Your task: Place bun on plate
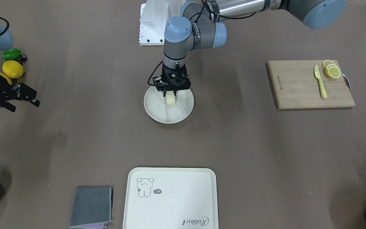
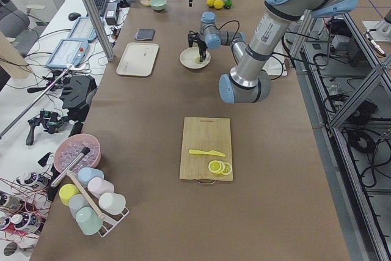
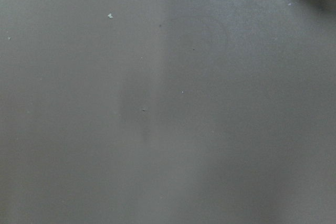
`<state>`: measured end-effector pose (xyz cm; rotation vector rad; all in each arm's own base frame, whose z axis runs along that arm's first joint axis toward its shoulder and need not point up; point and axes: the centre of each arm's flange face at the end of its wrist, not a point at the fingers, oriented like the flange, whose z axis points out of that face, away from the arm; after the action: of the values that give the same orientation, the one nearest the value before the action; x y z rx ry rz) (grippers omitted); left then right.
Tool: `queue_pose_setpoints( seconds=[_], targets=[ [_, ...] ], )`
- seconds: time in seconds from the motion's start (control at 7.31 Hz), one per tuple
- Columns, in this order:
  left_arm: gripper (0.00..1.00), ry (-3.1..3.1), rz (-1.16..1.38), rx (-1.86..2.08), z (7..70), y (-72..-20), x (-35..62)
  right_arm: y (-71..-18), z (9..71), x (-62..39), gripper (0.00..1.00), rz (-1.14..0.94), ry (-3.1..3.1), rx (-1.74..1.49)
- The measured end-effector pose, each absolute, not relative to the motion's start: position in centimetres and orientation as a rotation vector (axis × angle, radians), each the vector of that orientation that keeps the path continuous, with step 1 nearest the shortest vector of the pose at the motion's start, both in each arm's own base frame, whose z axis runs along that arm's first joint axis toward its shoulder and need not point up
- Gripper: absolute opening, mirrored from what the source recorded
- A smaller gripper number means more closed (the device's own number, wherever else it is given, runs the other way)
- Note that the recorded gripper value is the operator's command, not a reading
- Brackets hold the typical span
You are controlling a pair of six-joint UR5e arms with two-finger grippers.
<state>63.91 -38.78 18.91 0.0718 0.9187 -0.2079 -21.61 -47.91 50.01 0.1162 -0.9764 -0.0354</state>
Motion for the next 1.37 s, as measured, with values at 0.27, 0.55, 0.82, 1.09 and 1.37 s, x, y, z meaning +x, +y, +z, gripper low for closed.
queue_pose_setpoints(
  seconds=[0.27,0.55,0.82,1.09,1.37],
  targets=[
    [0.98,0.937,-0.213,0.082,17.9,-39.2,62.2,-48.1,49.9,-21.0,1.0,-0.029,-0.982,0.118],
    [0.98,0.91,-0.181,0.105,18.5,-40.7,55.7,-49.1,50.2,-18.2,1.0,-0.031,-0.998,0.134],
    [0.97,0.809,-0.049,0.134,23.9,-44.3,44.7,-50.1,51.7,-13.7,1.0,-0.06,-0.973,0.162],
    [0.98,0.745,0.113,0.145,32.9,-48.0,30.6,-51.0,53.5,-9.0,1.0,-0.117,-0.918,0.171],
    [0.98,0.714,0.247,0.161,43.1,-50.2,14.8,-51.2,55.0,-5.8,1.0,-0.17,-0.887,0.167]
  ],
)
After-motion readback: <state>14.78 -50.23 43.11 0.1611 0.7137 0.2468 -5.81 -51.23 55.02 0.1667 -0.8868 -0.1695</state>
